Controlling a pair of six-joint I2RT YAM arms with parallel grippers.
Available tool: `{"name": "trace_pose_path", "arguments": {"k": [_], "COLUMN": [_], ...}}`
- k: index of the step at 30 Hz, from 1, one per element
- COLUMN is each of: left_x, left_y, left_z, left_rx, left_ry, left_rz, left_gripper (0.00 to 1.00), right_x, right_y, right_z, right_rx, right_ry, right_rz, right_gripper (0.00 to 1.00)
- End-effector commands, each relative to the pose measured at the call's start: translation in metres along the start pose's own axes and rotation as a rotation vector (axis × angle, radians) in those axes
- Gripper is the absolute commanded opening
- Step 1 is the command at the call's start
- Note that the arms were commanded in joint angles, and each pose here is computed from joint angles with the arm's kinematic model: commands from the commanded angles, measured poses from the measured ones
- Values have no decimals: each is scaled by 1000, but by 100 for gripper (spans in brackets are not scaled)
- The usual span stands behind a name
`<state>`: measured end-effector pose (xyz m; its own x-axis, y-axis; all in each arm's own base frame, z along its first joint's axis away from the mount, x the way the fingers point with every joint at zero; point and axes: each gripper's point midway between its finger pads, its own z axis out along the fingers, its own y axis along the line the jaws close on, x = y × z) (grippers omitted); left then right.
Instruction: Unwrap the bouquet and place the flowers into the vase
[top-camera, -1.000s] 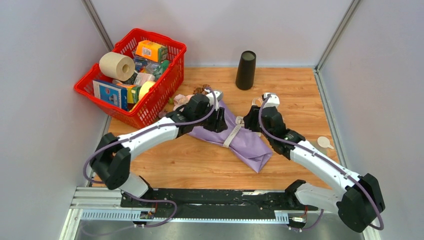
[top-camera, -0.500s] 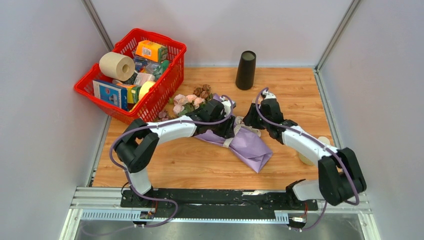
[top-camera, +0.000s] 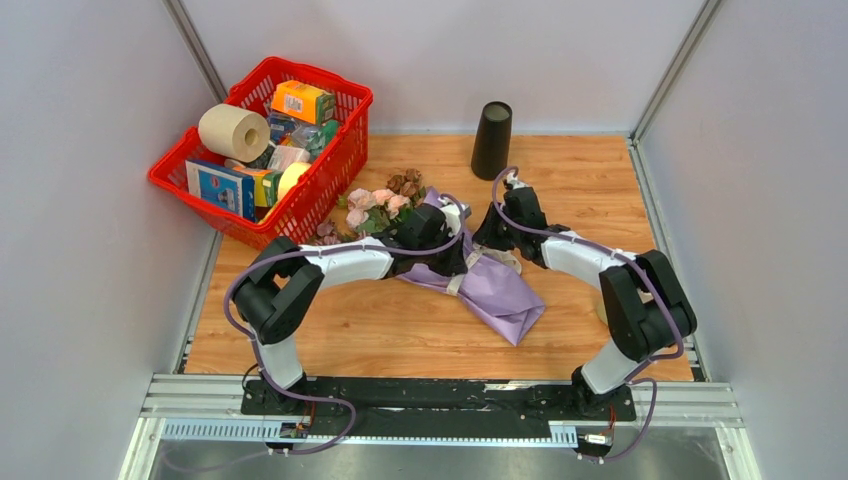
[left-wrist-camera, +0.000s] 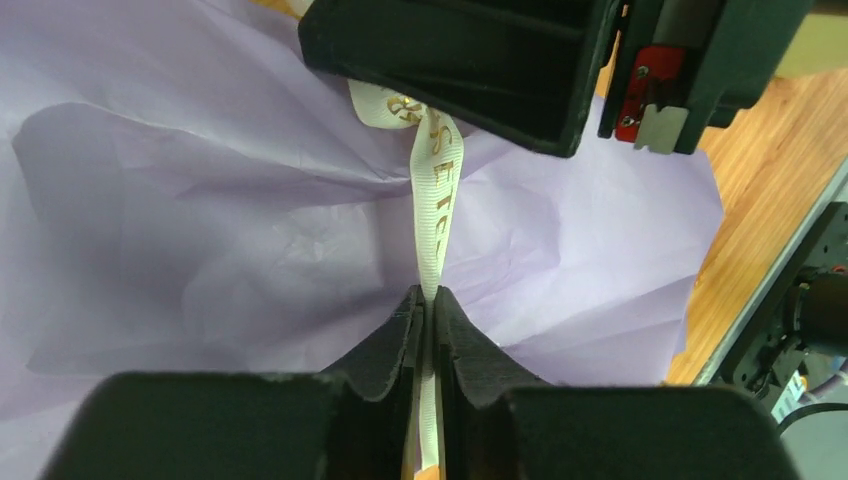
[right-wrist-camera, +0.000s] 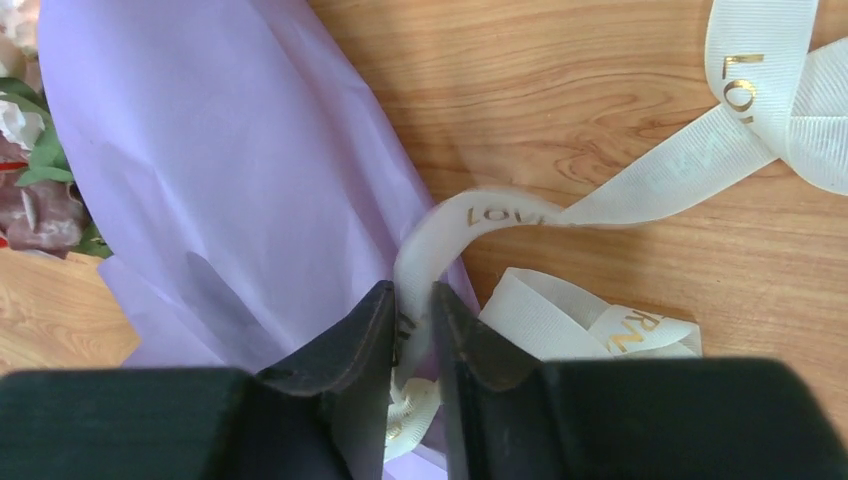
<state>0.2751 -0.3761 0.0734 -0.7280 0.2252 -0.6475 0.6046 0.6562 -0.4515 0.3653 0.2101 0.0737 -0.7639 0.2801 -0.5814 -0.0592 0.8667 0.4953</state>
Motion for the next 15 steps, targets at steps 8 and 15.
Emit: {"name": "trace_pose_path", "arguments": {"k": [8,15], "left_x": [6,-3], "left_y": [7,2], "left_z": [-14,-32], "left_rx": [-52,-47], "left_ry": [-63,-125], "left_rz": [-36,-36], "left_gripper": [0,0], "right_x": [-87,-65], "right_y": [8,-2], "right_z": [-27,-24], "right_rx": [68,75], "right_ry": [-253,-192], "right_rz": [-13,-44], "right_gripper": [0,30]}}
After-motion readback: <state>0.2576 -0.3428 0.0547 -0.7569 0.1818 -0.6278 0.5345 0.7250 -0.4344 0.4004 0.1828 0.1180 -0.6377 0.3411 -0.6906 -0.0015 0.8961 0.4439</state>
